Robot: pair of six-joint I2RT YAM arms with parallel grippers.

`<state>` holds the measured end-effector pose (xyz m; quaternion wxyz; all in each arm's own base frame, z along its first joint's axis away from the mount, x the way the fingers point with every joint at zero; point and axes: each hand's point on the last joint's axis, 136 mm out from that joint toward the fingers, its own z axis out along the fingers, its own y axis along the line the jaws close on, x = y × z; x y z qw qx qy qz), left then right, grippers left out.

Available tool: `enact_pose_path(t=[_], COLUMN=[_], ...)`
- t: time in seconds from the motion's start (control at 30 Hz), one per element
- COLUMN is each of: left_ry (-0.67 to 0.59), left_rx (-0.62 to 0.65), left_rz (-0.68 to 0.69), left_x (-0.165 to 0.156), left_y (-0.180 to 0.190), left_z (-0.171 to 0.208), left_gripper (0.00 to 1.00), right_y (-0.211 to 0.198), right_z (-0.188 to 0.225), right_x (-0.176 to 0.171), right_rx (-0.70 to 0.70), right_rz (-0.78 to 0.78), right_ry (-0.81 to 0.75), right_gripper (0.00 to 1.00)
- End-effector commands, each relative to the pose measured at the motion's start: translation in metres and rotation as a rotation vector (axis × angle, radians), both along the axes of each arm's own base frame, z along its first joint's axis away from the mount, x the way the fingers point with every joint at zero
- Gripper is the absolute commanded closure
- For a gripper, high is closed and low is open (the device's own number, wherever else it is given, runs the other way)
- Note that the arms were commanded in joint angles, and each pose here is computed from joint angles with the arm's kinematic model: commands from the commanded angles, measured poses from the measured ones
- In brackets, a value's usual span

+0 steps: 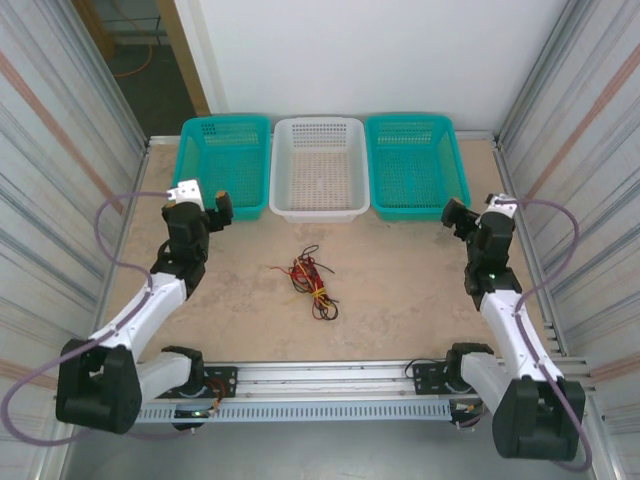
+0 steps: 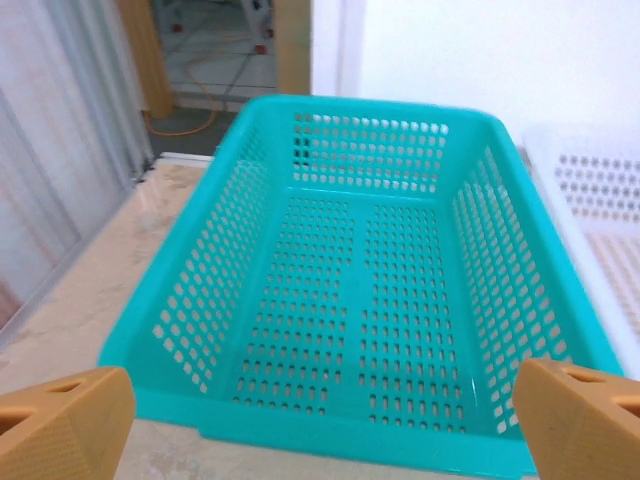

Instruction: Untangle the cables

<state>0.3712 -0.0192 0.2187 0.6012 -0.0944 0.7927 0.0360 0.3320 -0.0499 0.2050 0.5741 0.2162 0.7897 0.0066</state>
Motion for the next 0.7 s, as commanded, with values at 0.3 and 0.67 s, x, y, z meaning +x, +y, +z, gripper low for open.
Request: enact_pose_path(t=[0.3,0.67], left_ry=[0.173,0.368], left_rx=[-0.259,-0.376], left_rz=[-0.209,-0.384], left_x=[-0.073,-0.129], left_y=[-0.095,-0.131], left_z=[0.016,-0.003], left_gripper=[0.09,0.12], right_y=[0.028,0.193], right_z=[-0.006,-0.006], right_x=[-0.092,-0.126], right_rx=[0.151,-0.033], right_rz=[-0.278,0.447], right_ry=[0.484,0.379], right_gripper=[0.01,0.16])
